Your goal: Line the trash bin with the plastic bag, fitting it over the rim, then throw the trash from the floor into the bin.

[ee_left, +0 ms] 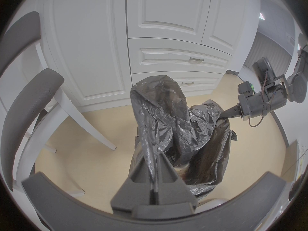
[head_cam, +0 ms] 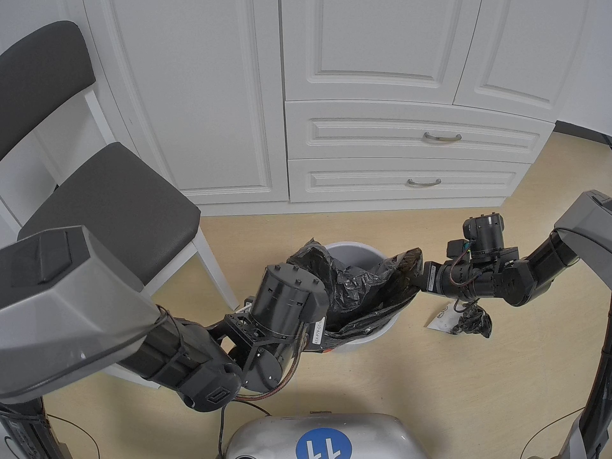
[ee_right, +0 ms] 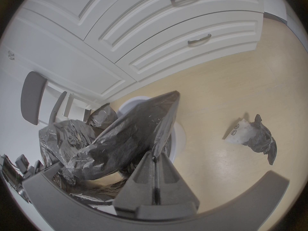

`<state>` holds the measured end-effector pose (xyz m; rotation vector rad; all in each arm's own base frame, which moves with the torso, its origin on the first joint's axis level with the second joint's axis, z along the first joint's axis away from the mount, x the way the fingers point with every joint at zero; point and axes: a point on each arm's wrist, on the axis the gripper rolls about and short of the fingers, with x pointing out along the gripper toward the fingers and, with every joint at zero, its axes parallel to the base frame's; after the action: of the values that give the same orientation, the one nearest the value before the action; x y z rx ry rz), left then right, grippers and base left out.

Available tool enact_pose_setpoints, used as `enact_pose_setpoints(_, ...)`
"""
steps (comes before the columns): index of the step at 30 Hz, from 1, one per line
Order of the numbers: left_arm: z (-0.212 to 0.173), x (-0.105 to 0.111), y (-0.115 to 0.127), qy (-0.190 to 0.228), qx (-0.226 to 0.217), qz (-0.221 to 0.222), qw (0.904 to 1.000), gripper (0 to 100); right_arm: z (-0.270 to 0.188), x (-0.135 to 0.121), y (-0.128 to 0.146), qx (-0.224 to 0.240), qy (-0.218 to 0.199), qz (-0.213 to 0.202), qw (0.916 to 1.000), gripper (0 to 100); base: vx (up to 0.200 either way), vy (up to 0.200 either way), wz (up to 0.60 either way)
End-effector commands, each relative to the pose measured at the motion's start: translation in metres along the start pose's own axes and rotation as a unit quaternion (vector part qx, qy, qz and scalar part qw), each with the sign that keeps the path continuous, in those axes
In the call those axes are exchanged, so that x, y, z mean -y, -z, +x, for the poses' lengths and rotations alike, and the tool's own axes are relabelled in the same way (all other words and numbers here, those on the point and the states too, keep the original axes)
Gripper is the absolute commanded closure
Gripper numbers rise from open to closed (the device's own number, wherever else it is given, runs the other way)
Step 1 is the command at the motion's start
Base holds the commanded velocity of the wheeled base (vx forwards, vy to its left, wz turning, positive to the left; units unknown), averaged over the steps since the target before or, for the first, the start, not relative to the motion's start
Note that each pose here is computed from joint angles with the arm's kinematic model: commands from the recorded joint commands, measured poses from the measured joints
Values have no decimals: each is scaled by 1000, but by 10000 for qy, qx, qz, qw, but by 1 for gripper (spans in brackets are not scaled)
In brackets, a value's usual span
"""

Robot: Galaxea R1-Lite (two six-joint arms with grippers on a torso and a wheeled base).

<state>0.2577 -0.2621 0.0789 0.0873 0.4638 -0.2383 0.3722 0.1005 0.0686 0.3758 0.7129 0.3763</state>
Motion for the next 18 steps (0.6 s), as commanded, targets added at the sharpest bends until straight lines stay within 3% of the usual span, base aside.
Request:
enact_pose_setpoints(1, 4, -3, 1, -34, -33, -14, 10000, 100, -17, -5, -12, 251, -45, -26, 9997, 100, 0, 0, 0)
enact_pose_setpoints(4, 9, -7, 1, -79, -7, -83, 9999, 100, -27, -9, -17, 361, -91, -56, 9993, 100, 0, 0, 0)
enact_pose_setpoints(7, 35, -4, 1, -90, 381, -567, 9976, 100, -45, -17, -24, 556, -163, -111, 9983, 100, 0, 0, 0)
enact_pose_setpoints(14, 88, 3, 23, -94, 839, -1118, 9901, 100, -51, -20, -19, 545, -173, -341, 9978, 100, 0, 0, 0)
enact_pose_setpoints(18, 97, 1, 35, -142, 781, -1281, 9886, 100, -48, -17, -15, 591, -198, -494, 9968, 100, 0, 0, 0)
